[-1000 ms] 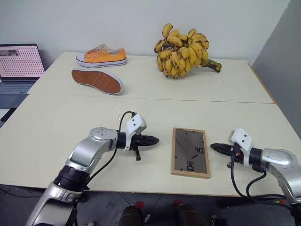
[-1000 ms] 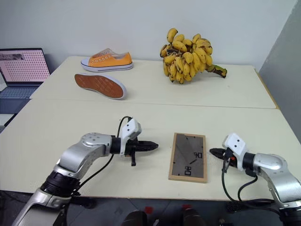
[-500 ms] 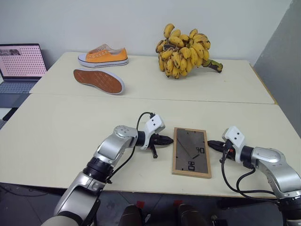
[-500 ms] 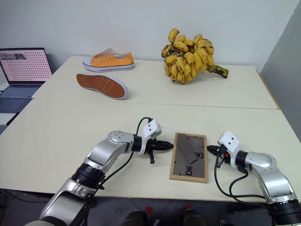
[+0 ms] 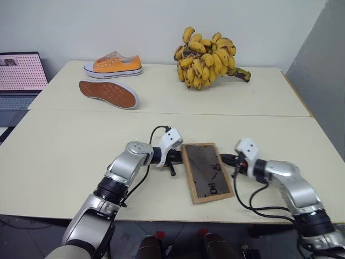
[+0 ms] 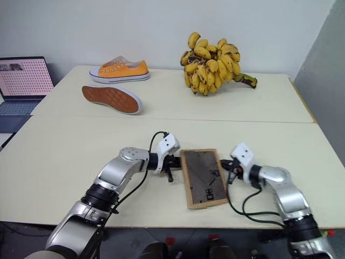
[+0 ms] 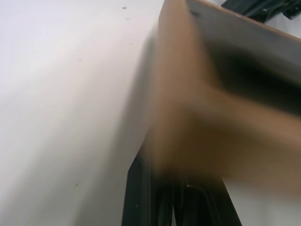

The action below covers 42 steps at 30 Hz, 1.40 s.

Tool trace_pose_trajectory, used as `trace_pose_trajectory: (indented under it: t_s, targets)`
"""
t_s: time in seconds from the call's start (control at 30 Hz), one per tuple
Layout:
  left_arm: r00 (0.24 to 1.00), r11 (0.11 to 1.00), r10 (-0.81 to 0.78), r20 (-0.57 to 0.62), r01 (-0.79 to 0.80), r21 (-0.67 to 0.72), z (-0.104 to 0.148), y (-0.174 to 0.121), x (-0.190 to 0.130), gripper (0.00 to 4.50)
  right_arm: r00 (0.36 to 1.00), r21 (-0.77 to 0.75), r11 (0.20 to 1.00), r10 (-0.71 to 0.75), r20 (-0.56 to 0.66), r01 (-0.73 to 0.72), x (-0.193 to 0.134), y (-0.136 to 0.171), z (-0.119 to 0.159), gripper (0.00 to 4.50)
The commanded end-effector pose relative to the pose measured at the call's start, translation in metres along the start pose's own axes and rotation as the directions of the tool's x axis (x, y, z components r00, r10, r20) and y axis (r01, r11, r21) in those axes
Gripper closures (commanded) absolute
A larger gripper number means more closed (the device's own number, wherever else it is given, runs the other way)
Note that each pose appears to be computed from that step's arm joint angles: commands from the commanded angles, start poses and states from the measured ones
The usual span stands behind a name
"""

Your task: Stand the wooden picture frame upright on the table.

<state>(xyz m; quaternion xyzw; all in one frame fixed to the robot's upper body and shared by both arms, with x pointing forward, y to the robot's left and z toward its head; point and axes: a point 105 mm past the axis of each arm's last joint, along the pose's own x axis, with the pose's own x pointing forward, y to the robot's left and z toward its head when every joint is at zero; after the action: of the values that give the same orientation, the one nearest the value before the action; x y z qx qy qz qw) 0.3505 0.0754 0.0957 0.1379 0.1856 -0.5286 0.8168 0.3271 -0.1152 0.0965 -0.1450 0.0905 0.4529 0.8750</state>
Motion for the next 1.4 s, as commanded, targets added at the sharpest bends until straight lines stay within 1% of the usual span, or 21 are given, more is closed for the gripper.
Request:
trace_pose_trajectory:
  t_s: [0.03,0.17,0.3,0.37,0.43,0.5,0.53,0.6,0.73,0.8,0.9,1.0,1.1,1.17,1.23,1.3,1.4]
  targets:
    - [0.997,0.997,0.072,0.038,-0.073,0.029,0.009,0.012,-0.028,4.44,0.999,-0.038,0.999,0.039,0.036,-0.038,0.021,0.002,0.016,4.50]
    - [0.993,0.993,0.118,0.003,-0.118,0.017,-0.002,0.018,-0.048,4.44,0.999,-0.061,0.997,0.043,0.027,-0.041,0.031,-0.003,0.017,4.50]
    - [0.988,0.990,0.143,-0.067,-0.143,0.002,-0.023,0.015,-0.076,4.44,1.000,-0.080,0.997,0.020,0.009,-0.019,0.026,-0.015,0.013,4.50]
    - [0.987,0.994,0.112,-0.113,-0.112,0.010,-0.033,0.002,-0.094,4.44,1.000,-0.091,0.996,0.009,-0.005,-0.010,0.020,-0.021,0.010,4.50]
    - [0.988,0.999,0.048,-0.147,-0.048,0.008,-0.037,-0.016,-0.108,4.44,1.000,-0.100,0.995,0.005,-0.020,-0.007,0.013,-0.024,0.006,4.50]
    - [0.983,0.997,-0.071,-0.172,0.076,0.025,-0.034,-0.041,-0.122,4.44,0.998,-0.136,0.990,0.027,-0.063,-0.036,0.000,-0.024,-0.002,4.50]
    - [0.977,0.990,-0.132,-0.170,0.139,0.032,-0.029,-0.053,-0.124,4.44,0.991,-0.147,0.984,0.082,-0.104,-0.096,-0.012,-0.019,-0.008,4.50]
    - [0.970,0.981,-0.180,-0.163,0.189,0.038,-0.022,-0.063,-0.125,4.44,0.974,-0.145,0.972,0.163,-0.157,-0.186,-0.029,-0.009,-0.016,4.50]
    - [0.982,0.986,-0.146,-0.118,0.154,0.059,-0.010,-0.056,-0.108,4.44,0.919,-0.084,0.939,0.304,-0.251,-0.333,-0.064,0.007,-0.028,4.50]
    - [0.986,0.989,-0.130,-0.106,0.137,0.059,-0.008,-0.051,-0.101,4.44,0.896,-0.044,0.925,0.352,-0.270,-0.376,-0.075,0.015,-0.030,4.50]
    - [0.988,0.991,-0.122,-0.095,0.127,0.050,-0.007,-0.044,-0.091,4.44,0.842,0.032,0.882,0.460,-0.280,-0.471,-0.093,0.036,-0.031,4.50]
    - [0.986,0.989,-0.136,-0.098,0.142,0.051,-0.007,-0.044,-0.087,4.44,0.819,0.070,0.863,0.498,-0.286,-0.500,-0.101,0.046,-0.034,4.50]
    - [0.984,0.987,-0.143,-0.106,0.149,0.053,-0.009,-0.044,-0.088,4.44,0.820,0.080,0.864,0.498,-0.282,-0.498,-0.104,0.050,-0.036,4.50]
    - [0.983,0.988,-0.140,-0.118,0.147,0.052,-0.011,-0.041,-0.089,4.44,0.842,0.069,0.880,0.470,-0.266,-0.470,-0.100,0.048,-0.036,4.50]
    - [0.981,0.988,-0.136,-0.140,0.145,0.055,-0.016,-0.038,-0.092,4.44,0.876,0.056,0.901,0.431,-0.217,-0.429,-0.088,0.046,-0.033,4.50]
    - [0.979,0.988,-0.133,-0.152,0.143,0.058,-0.018,-0.036,-0.094,4.44,0.897,0.057,0.912,0.410,-0.169,-0.406,-0.076,0.047,-0.028,4.50]
    - [0.979,0.990,-0.117,-0.165,0.129,0.062,-0.018,-0.031,-0.097,4.44,0.900,0.064,0.910,0.414,-0.137,-0.409,-0.063,0.051,-0.024,4.50]
